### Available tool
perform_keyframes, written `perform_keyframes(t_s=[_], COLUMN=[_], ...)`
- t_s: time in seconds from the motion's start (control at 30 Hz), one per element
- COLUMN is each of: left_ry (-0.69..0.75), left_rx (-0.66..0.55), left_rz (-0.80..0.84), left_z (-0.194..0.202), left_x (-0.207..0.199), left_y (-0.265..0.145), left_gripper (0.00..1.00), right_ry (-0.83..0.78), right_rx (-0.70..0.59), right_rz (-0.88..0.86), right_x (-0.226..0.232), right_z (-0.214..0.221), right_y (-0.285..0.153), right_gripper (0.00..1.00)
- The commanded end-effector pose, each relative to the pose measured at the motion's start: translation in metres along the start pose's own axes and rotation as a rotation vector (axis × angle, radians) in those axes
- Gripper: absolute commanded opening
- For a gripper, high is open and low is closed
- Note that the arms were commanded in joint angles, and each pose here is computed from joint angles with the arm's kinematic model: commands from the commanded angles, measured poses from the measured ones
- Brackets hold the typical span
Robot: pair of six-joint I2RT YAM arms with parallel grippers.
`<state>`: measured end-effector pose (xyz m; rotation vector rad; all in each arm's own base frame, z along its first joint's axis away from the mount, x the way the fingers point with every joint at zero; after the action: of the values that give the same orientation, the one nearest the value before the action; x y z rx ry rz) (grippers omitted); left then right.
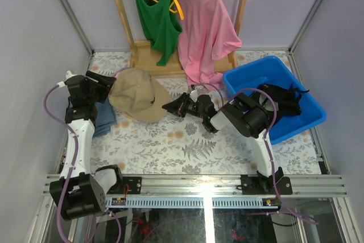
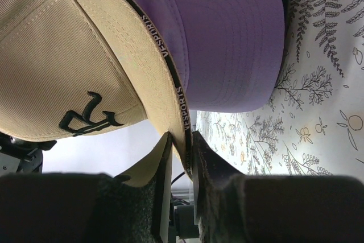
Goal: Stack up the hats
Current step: Stack the hat on the hat.
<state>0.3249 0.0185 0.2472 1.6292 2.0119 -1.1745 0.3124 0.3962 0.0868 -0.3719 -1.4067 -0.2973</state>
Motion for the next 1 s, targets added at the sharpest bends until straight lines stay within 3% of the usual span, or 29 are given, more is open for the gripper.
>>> perform_keyframes(t_s=[0.0, 0.23, 0.63, 0.97], left_ry=[0.086, 0.120, 0.144, 0.118], left_rx=[0.010, 0.080, 0.102, 0.100], left_rz=[0.038, -0.036, -0.181, -0.275], left_z=[-0.009, 0.005, 0.021, 0.025], left_x=[-0.006, 0.017, 0.055, 0.076], left_y=[0.004, 0.021, 0.029, 0.033], left_gripper=[0.58, 0.46, 0.29, 0.24], right_ry=[0.049, 0.054, 0.079, 0.091], right_rx=[-0.101, -0.096, -0.156, -0.249], right_rz=[0.199, 0.208, 0.271, 0.274], right_x=[-0.049, -0.053, -0.073, -0.070], right_z=[-0.022, -0.021, -0.031, -0.052], right_y=[-0.007, -0.006, -0.006, -0.014], right_gripper=[0.21, 0.21, 0.20, 0.20])
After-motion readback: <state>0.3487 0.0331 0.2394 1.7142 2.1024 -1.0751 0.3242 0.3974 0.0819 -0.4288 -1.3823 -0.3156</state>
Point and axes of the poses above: each gripper's point midway between its finger pads, its own y axis out along the fingers, its own x axis along the line the jaws close on, z = x × y, the point moved 3 cm from there along -y, back along the fingers, and after that the axes turned 12 degrees about y, right-handed, at the moved point
